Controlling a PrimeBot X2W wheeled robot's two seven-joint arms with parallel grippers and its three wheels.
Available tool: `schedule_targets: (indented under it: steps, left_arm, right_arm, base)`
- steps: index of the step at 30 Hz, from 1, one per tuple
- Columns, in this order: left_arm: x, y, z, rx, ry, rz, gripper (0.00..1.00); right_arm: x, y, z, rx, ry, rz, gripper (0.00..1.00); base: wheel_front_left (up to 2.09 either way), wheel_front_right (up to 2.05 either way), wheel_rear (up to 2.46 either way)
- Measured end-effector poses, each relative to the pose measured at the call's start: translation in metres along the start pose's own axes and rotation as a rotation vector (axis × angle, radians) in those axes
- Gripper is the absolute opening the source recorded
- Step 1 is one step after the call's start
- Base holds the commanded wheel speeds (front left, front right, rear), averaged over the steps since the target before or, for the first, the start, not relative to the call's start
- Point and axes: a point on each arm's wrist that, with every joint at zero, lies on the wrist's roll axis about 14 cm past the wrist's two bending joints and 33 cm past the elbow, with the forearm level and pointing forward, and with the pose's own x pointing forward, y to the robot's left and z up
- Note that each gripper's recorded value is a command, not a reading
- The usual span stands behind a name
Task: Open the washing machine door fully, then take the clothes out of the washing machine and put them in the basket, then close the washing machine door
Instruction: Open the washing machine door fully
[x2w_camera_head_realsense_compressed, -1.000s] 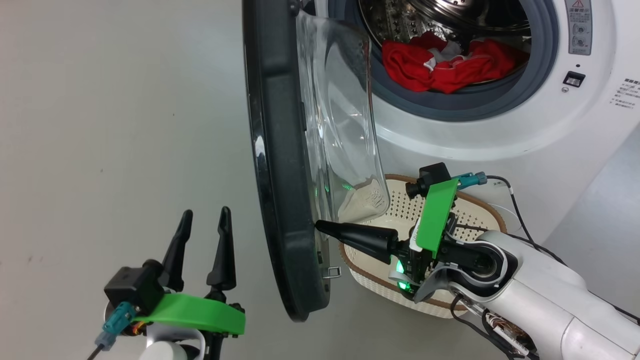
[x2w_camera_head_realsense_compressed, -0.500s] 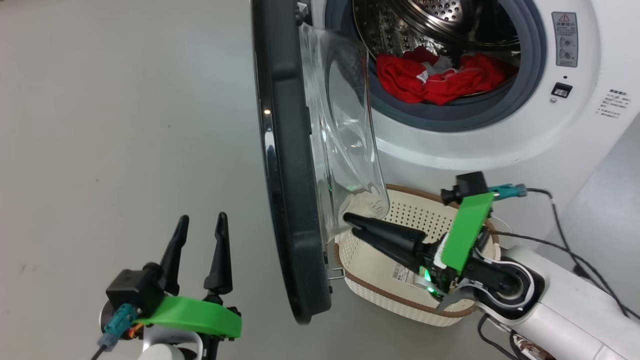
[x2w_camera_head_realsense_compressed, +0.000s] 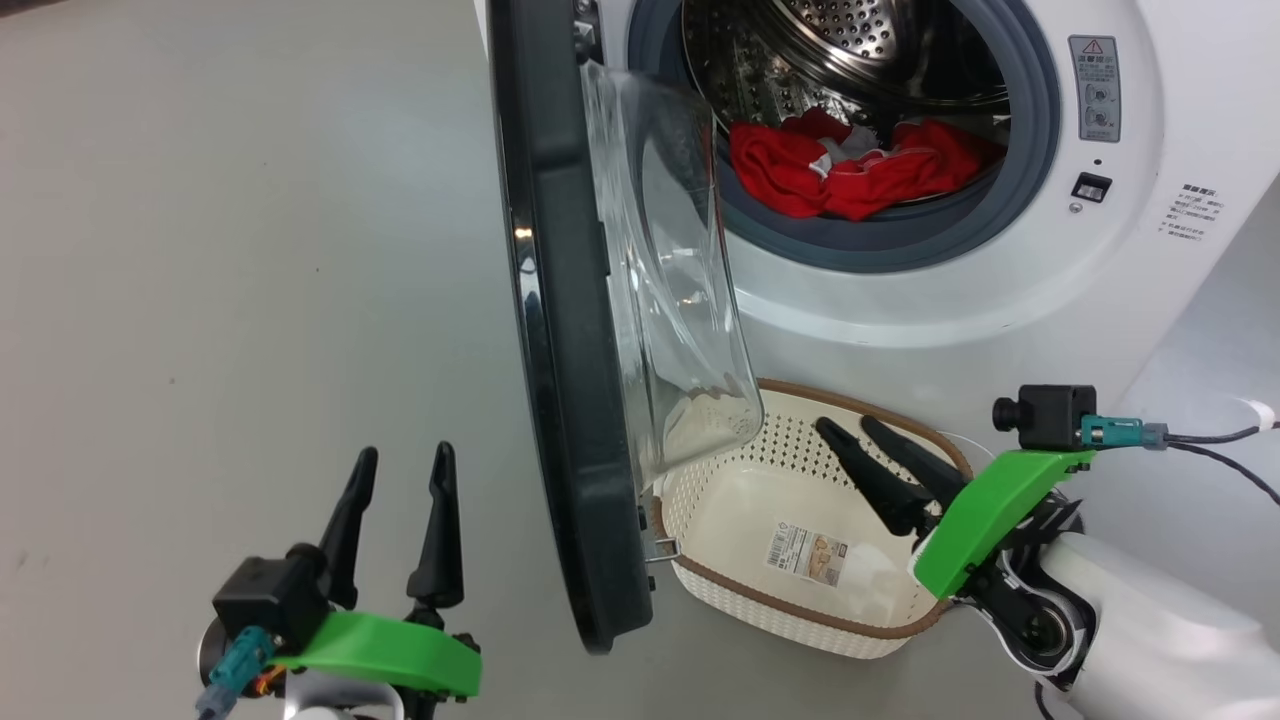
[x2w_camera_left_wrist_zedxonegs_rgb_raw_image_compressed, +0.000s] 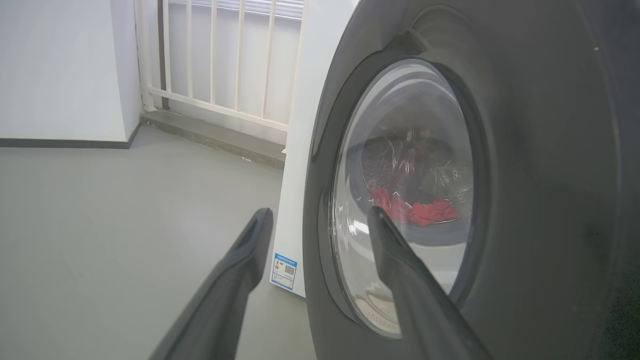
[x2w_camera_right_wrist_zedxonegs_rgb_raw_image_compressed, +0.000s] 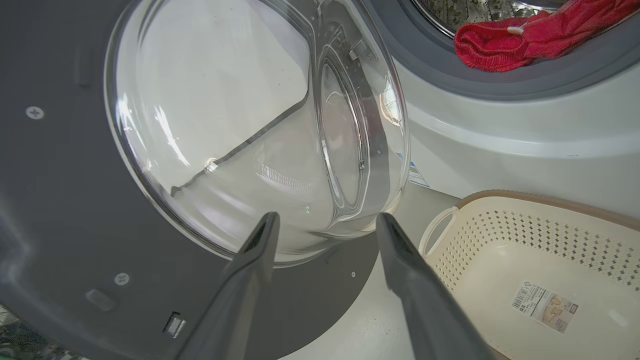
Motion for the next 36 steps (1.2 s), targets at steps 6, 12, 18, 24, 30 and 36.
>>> schedule_targets:
  steps: [6,12,18,24,30,36]
  left_arm:
    - [-0.007,0.002,-0.007,0.002,0.019,0.006,1.00]
    - [-0.006,-0.001,-0.002,0.011,0.004,-0.005,1.00]
    - [-0.009,0.000,-0.002,0.015,0.001,0.002,1.00]
    - [-0.009,-0.001,-0.003,0.020,0.003,0.000,1.00]
    - [-0.008,-0.003,-0.005,0.023,0.011,-0.003,1.00]
    - [-0.008,-0.003,-0.005,0.025,0.010,0.004,1.00]
  right_arm:
    - [0.001,-0.024,0.012,-0.213,-0.058,-0.076,1.00]
    - [0.002,-0.021,0.055,-0.379,-0.212,-0.102,1.00]
    - [-0.021,-0.034,0.035,-0.456,-0.256,-0.169,1.00]
    - [-0.033,-0.027,0.034,-0.472,-0.334,-0.194,1.00]
    - [-0.051,-0.036,0.034,-0.530,-0.360,-0.253,1.00]
    - [-0.057,-0.035,0.029,-0.535,-0.360,-0.261,1.00]
  base:
    - [0.00,0.00,0.00]
    - [0.00,0.00,0.00]
    - [0.00,0.00,0.00]
    - [0.00,0.00,0.00]
    - [0.00,0.00,0.00]
    - [0.00,0.00,0.00]
